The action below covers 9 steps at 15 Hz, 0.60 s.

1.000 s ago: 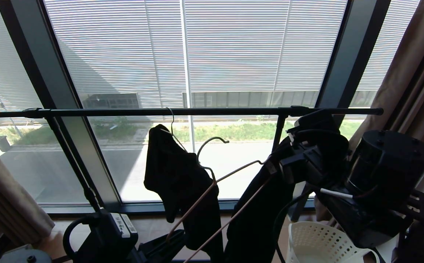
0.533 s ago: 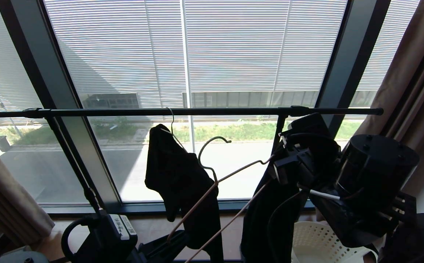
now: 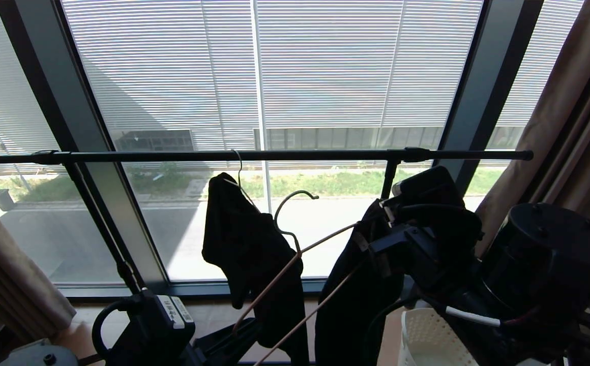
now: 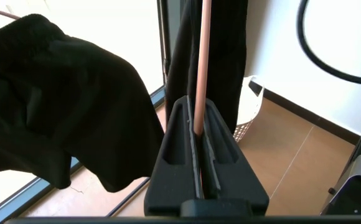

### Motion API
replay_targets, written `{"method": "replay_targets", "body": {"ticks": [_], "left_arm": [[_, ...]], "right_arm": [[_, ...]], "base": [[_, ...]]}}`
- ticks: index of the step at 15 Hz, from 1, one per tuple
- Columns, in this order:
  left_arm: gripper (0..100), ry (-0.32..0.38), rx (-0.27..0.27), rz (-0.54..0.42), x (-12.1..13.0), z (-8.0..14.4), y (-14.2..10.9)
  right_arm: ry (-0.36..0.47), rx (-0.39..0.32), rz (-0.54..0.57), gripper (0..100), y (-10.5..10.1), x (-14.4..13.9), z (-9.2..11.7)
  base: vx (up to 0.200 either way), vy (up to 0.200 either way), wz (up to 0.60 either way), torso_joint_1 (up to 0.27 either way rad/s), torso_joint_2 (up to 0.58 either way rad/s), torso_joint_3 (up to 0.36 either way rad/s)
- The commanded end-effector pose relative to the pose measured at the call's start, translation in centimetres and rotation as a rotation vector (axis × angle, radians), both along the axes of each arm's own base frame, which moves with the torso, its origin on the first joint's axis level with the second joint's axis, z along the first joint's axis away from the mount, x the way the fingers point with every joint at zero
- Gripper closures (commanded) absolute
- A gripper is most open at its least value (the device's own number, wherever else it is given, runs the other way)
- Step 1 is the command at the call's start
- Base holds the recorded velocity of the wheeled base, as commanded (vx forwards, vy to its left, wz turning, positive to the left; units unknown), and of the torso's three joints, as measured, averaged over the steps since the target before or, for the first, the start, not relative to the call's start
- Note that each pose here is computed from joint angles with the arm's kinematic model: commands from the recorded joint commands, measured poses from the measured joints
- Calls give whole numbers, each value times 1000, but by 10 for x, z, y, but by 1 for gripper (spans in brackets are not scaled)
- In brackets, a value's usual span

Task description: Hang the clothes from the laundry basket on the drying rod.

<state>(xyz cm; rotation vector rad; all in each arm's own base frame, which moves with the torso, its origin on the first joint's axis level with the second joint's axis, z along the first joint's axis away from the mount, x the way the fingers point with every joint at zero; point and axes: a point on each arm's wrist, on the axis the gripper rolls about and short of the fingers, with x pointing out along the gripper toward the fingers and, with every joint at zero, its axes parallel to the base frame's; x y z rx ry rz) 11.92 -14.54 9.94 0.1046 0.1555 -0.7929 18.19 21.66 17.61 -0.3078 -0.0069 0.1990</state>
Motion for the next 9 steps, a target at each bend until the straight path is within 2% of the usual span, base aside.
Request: {"method": "replay_targets", "body": {"ticks": [1, 3, 6, 9], "left_arm": [[100, 10, 13, 1, 1, -3, -1], [100, 10, 13, 1, 1, -3, -2], [100, 25, 28, -1, 3, -8, -4], [100, 33, 31, 0, 3, -9, -4]], "right_arm": [[-17, 26, 44, 100, 3, -11, 8], [-9, 39, 91, 100, 11, -21, 7], [-34, 120, 142, 100, 19, -33, 12], [-38, 125, 202, 100, 20, -42, 12]], "base": [[0, 0, 0, 0, 0, 0], [0, 0, 0, 0, 0, 0], [0, 0, 0, 0, 0, 0], [0, 0, 0, 0, 0, 0]]}}
